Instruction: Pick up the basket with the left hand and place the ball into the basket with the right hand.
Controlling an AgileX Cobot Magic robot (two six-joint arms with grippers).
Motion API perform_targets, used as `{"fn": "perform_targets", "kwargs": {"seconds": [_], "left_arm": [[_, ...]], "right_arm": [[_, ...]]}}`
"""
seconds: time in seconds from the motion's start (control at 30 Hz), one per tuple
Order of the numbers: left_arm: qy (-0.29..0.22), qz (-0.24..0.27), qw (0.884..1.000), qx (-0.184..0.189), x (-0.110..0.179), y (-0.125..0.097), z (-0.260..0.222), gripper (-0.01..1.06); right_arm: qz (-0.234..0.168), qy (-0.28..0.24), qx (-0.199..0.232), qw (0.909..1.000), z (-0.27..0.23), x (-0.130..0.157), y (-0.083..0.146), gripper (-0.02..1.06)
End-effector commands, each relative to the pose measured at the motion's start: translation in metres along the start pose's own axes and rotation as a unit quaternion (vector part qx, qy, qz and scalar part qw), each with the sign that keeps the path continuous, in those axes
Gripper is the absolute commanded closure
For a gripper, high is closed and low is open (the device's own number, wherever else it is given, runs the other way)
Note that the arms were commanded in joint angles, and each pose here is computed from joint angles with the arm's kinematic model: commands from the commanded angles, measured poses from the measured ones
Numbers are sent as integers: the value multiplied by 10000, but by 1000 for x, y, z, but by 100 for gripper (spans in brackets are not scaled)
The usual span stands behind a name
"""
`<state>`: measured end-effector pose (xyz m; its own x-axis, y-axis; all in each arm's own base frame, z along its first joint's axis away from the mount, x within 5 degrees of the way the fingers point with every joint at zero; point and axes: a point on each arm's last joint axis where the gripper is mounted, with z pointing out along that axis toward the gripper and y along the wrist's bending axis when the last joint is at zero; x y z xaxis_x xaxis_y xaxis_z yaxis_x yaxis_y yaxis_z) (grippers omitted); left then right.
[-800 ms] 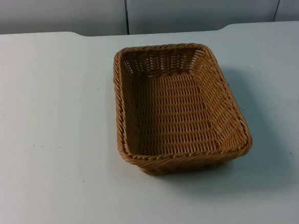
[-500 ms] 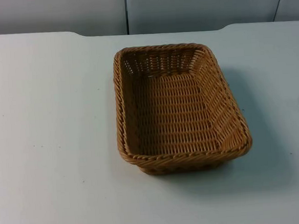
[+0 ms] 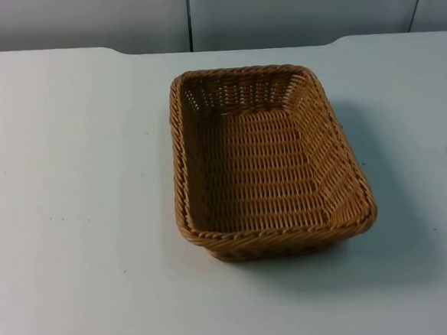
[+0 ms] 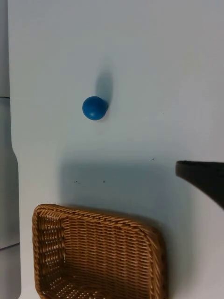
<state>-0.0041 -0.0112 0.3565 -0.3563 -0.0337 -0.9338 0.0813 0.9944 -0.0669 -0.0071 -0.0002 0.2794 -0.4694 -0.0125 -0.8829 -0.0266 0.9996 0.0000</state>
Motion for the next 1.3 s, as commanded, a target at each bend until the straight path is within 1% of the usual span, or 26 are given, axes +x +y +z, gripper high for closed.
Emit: {"fn": "perform_targets", "kwargs": {"seconds": [0.0, 0.07, 0.1, 0.27, 0.3, 0.4, 0.63, 0.73, 0.8, 0.97, 1.0, 1.27], "left_arm": [[-145, -51, 9999, 8, -11, -1, 1, 13], [-176, -56, 9998, 3, -21, -1, 2, 13], [-176, -56, 9998, 3, -21, -1, 2, 13], [-112, -100, 9999, -11, -44, 1, 19, 13], [-112, -100, 9999, -11, -44, 1, 19, 13], [-34, -149, 9999, -20, -56, 3, 36, 13], [248, -300, 9992, 57, -67, 5, 67, 13], [496, -379, 9977, 245, -70, 4, 89, 13], [536, -369, 9974, 308, -71, 4, 95, 13], [802, -436, 9934, 700, -75, 1, 131, 13], [802, -436, 9934, 700, -75, 1, 131, 13], [1233, -579, 9854, 1021, -71, 1, 175, 13]], "right_arm": [[17, -24, 31, 10000, 1, 1, 0, 0], [17, -24, 31, 10000, 1, 1, 0, 0], [17, -24, 31, 10000, 1, 1, 0, 0], [17, -24, 31, 10000, 1, 1, 0, 0], [17, -24, 31, 10000, 1, 1, 0, 0], [17, -24, 31, 10000, 1, 1, 0, 0], [17, -24, 31, 10000, 1, 1, 0, 0], [17, -24, 31, 10000, 1, 1, 0, 0], [17, -24, 31, 10000, 1, 1, 0, 0], [17, -24, 31, 10000, 1, 1, 0, 0], [17, -24, 31, 10000, 1, 1, 0, 0], [17, -24, 31, 10000, 1, 1, 0, 0]]}}
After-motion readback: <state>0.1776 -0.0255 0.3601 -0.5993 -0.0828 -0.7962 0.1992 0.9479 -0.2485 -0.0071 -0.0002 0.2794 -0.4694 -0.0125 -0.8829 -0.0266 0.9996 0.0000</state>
